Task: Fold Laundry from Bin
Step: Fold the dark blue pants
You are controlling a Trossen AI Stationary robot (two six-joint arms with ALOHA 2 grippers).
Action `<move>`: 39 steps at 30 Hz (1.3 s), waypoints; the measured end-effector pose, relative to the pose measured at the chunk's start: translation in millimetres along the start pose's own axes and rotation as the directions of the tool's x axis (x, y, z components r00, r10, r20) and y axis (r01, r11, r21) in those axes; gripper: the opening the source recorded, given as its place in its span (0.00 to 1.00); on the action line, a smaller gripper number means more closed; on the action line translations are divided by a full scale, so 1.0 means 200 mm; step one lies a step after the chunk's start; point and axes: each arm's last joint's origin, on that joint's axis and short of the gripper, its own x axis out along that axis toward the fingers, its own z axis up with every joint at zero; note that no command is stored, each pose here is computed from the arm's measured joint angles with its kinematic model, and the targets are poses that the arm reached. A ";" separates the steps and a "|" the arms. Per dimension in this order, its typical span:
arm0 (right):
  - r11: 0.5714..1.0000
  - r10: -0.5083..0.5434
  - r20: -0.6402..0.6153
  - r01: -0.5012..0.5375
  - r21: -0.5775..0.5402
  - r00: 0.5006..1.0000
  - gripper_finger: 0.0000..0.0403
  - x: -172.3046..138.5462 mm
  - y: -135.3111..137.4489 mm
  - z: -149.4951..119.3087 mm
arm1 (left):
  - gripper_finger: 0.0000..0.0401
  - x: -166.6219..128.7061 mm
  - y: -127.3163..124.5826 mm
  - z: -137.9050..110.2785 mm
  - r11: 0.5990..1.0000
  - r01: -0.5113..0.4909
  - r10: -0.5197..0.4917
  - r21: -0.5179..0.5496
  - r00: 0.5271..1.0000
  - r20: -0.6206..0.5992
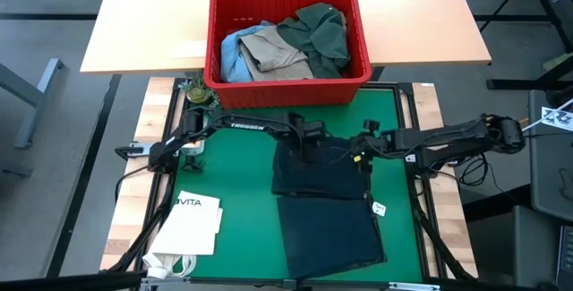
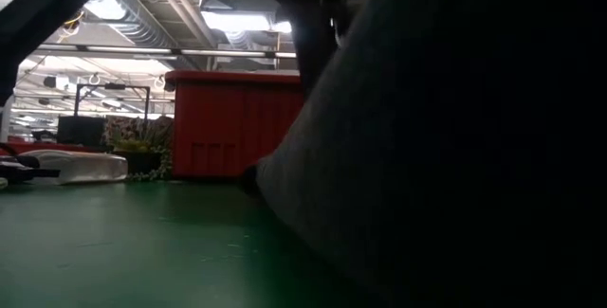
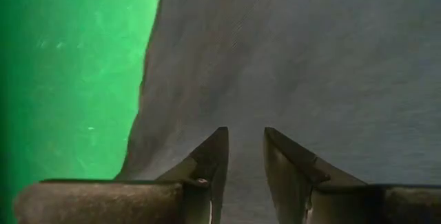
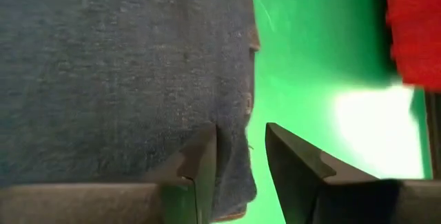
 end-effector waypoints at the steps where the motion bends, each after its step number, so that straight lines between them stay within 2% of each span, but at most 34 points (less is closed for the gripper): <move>1: 1.000 -0.007 -0.016 0.007 0.015 1.000 0.31 0.02 -0.01 -0.02 | 0.22 0.02 0.02 0.00 1.000 -0.003 0.003 -0.010 1.000 -0.010; 5: 0.996 -0.025 -0.083 0.031 0.080 0.996 0.31 0.07 -0.06 -0.08 | 0.22 0.09 0.09 -0.02 0.999 -0.010 0.008 -0.038 0.999 -0.052; 10: 0.983 0.004 -0.132 0.021 0.181 0.991 0.31 0.12 -0.08 -0.15 | 0.22 0.11 0.10 -0.02 0.999 -0.012 0.009 -0.043 0.998 -0.055; 24: 0.985 0.036 -0.183 -0.004 0.172 0.983 0.31 0.11 -0.07 -0.18 | 0.22 0.11 0.09 -0.03 0.999 -0.010 0.007 -0.037 0.997 -0.072; 29: 0.990 0.025 -0.159 -0.002 0.144 0.987 0.31 0.06 -0.10 -0.13 | 0.22 0.11 0.09 -0.03 0.999 -0.010 0.006 -0.043 0.997 -0.075; 32: 0.990 0.010 -0.102 0.004 0.140 0.995 0.31 0.01 -0.14 -0.05 | 0.22 0.10 0.09 -0.03 0.999 -0.009 0.005 -0.041 0.996 -0.088; 39: 0.991 -0.021 0.004 0.020 0.133 1.000 0.31 -0.08 -0.20 0.07 | 0.22 0.04 0.10 0.03 0.999 -0.011 0.010 -0.043 1.000 -0.015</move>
